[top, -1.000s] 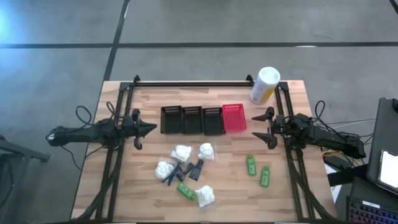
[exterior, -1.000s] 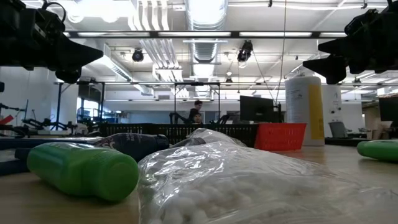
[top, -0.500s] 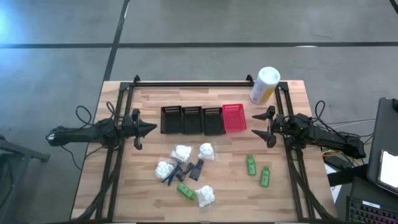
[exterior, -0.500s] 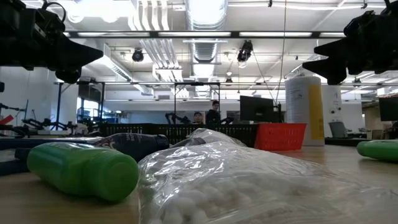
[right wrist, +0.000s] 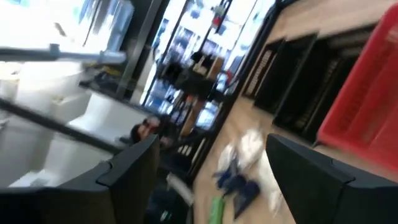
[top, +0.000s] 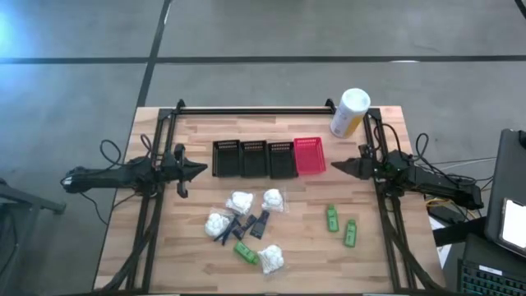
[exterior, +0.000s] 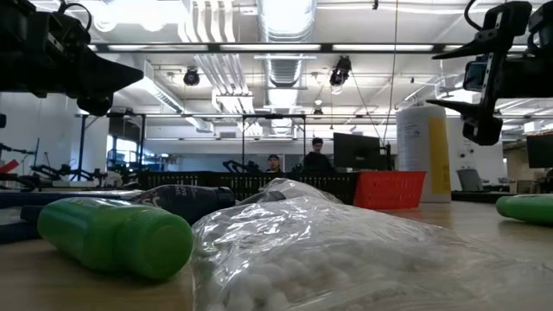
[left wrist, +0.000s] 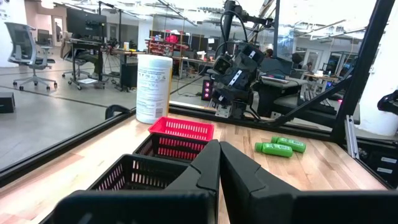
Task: Pick & Place Travel size toiletries
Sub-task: Put the green shampoo into the red bin
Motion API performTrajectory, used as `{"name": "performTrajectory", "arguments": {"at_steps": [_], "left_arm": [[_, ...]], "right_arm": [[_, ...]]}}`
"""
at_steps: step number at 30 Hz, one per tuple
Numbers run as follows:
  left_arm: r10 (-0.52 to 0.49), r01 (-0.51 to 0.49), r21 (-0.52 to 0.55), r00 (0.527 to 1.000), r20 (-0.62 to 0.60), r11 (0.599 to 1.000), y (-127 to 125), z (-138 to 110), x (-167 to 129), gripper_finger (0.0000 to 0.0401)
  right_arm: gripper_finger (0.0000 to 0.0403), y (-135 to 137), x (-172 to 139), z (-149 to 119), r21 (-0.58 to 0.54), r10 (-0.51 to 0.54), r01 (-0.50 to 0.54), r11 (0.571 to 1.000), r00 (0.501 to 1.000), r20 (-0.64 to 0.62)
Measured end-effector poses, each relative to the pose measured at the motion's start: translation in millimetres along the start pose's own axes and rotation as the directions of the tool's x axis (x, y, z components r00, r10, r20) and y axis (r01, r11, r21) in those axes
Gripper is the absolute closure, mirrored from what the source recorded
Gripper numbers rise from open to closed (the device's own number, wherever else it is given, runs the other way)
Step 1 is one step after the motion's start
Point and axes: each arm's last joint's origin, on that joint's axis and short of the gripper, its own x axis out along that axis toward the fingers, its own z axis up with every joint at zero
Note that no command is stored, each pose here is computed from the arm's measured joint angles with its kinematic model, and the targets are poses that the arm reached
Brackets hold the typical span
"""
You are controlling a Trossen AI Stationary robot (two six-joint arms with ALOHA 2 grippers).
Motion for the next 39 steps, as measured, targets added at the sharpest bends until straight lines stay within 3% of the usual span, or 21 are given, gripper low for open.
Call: {"name": "performTrajectory", "arguments": {"at_steps": [6,11,18,23,28,33,35,39], "left_arm": [[-0.001,0.001,0.000,1.000,0.000,1.000,0.0,0.1,0.0,0.0389],[0.000,0.000,0.000,1.000,0.000,1.000,0.0,0.0,0.0,0.0389],[-0.001,0.001,0.000,1.000,0.000,1.000,0.0,0.1,0.0,0.0389],[0.000,0.000,0.000,1.000,0.000,1.000,0.0,0.1,0.0,0.0389],[0.000,0.000,0.000,1.000,0.000,1.000,0.0,0.0,0.0,0.0389],[0.000,0.000,0.000,1.000,-0.001,1.000,0.0,-0.1,0.0,0.0389],[0.000,0.000,0.000,1.000,0.000,1.000,0.0,0.1,0.0,0.0389],[-0.001,0.001,0.000,1.000,0.000,1.000,0.0,-0.1,0.0,0.0389]], "right_arm": [[0.0125,1.7,0.2,-2.4,0.077,0.039,-0.033,0.997,0.996,-0.078],[0.0132,-0.2,1.1,-0.6,-0.072,-0.002,0.002,0.997,1.000,-0.012],[0.0148,1.5,1.0,2.5,0.087,-0.006,0.000,0.996,0.998,0.070],[0.0151,-5.1,4.3,-3.6,0.292,-0.070,0.073,0.953,0.997,-0.023],[0.0152,-13.6,13.7,-21.5,0.495,-0.182,0.262,0.829,0.962,-0.204],[0.0152,5.9,31.3,-43.1,0.499,-0.309,0.499,0.708,0.855,-0.416],[0.0151,17.3,40.3,-52.6,0.435,-0.387,0.609,0.663,0.776,-0.498],[0.0148,37.4,55.6,-70.8,0.282,-0.580,0.819,0.500,0.559,-0.593]]}}
